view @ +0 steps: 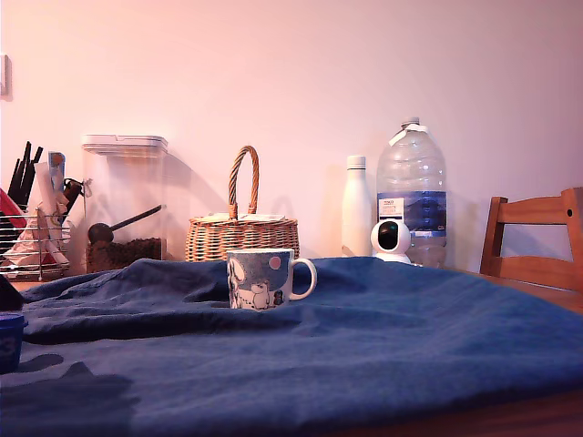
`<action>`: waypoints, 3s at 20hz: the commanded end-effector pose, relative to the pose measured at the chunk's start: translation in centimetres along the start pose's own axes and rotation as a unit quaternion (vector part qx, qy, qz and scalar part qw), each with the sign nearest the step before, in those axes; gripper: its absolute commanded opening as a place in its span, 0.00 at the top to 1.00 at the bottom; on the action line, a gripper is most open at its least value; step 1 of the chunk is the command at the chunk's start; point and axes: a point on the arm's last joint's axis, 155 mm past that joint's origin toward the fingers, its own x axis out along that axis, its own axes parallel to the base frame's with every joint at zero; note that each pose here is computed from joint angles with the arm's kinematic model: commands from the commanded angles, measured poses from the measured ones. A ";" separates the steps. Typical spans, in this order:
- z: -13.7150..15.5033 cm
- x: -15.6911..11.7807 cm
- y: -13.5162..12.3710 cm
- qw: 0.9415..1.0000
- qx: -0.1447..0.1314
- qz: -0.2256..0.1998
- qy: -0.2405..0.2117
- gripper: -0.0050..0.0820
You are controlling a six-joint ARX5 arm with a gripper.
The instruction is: Pick up the coffee capsules on the table and drop them inside the coffee cup
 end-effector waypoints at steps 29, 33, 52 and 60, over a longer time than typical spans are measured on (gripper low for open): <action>-2.1 3.7 0.9 0.999 0.028 0.009 0.045 0.25; -2.0 3.7 0.8 0.999 0.029 0.009 0.044 0.42; -0.4 3.1 -2.7 0.994 0.063 -0.084 0.019 0.74; 2.0 2.1 -6.7 0.982 0.079 -0.170 -0.013 0.74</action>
